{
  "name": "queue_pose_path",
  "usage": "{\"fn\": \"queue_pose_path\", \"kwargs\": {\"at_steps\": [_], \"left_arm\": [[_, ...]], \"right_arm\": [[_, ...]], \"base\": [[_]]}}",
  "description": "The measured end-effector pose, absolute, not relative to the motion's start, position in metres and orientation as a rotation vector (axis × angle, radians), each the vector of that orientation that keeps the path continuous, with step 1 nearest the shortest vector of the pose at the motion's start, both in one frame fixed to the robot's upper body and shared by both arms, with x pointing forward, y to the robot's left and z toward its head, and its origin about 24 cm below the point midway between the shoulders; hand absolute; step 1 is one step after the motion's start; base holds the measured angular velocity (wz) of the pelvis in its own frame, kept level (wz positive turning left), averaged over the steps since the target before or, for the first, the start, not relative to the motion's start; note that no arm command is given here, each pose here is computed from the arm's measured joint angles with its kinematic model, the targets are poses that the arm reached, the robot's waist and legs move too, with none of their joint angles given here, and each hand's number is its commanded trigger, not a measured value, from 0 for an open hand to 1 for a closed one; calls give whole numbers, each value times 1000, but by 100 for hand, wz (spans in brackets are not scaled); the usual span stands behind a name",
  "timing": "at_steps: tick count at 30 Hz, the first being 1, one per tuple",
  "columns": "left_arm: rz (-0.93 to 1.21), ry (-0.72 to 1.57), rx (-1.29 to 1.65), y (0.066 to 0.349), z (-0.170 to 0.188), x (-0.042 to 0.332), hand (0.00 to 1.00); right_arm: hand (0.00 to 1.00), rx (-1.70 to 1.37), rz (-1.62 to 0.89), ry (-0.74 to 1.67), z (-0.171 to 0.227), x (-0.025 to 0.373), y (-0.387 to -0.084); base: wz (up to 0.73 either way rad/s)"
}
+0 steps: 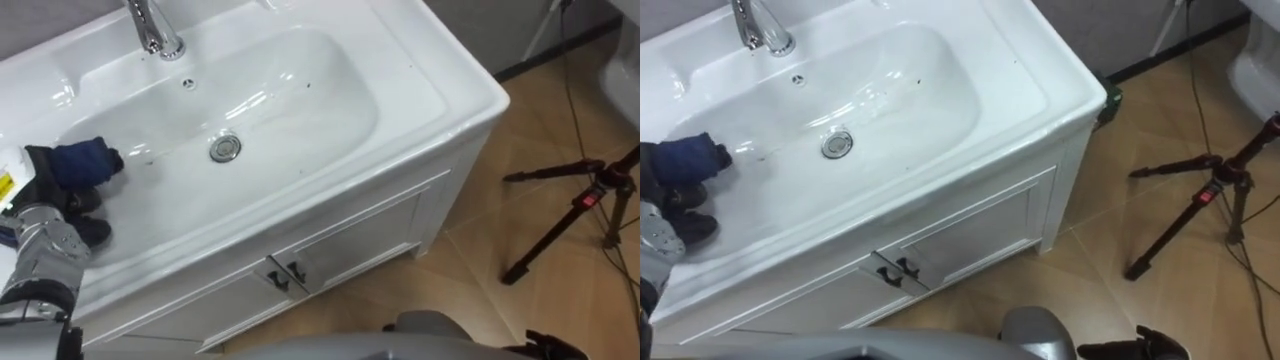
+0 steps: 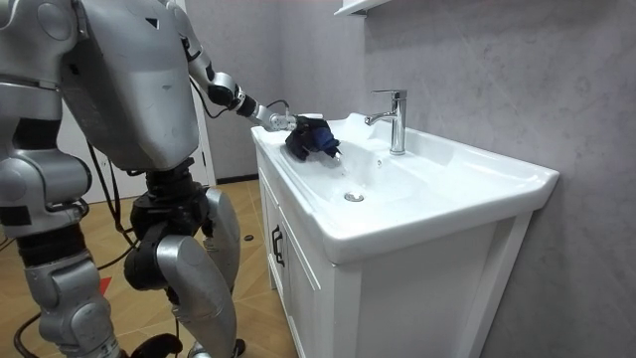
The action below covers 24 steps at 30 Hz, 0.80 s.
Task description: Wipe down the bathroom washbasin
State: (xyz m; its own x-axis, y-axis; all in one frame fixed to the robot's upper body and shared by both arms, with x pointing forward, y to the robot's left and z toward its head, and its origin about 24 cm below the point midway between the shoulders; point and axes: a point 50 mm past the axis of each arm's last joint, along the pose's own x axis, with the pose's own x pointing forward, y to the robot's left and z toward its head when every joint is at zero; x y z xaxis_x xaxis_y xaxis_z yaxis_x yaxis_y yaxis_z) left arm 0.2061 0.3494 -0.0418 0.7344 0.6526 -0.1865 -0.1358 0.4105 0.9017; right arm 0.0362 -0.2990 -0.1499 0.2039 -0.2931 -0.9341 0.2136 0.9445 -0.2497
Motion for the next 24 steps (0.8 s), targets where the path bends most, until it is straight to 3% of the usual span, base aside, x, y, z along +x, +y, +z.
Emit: {"fn": "queue_pose_path", "kwargs": {"at_steps": [8, 24], "left_arm": [[525, 365, 921, 313, -25, 227, 100], [528, 180, 849, 283, 0, 240, 100]], "right_arm": [[0, -62, -339, 1308, -154, 41, -287], [0, -12, -287, 1285, -159, 50, -269]], "base": [[15], [6]]}}
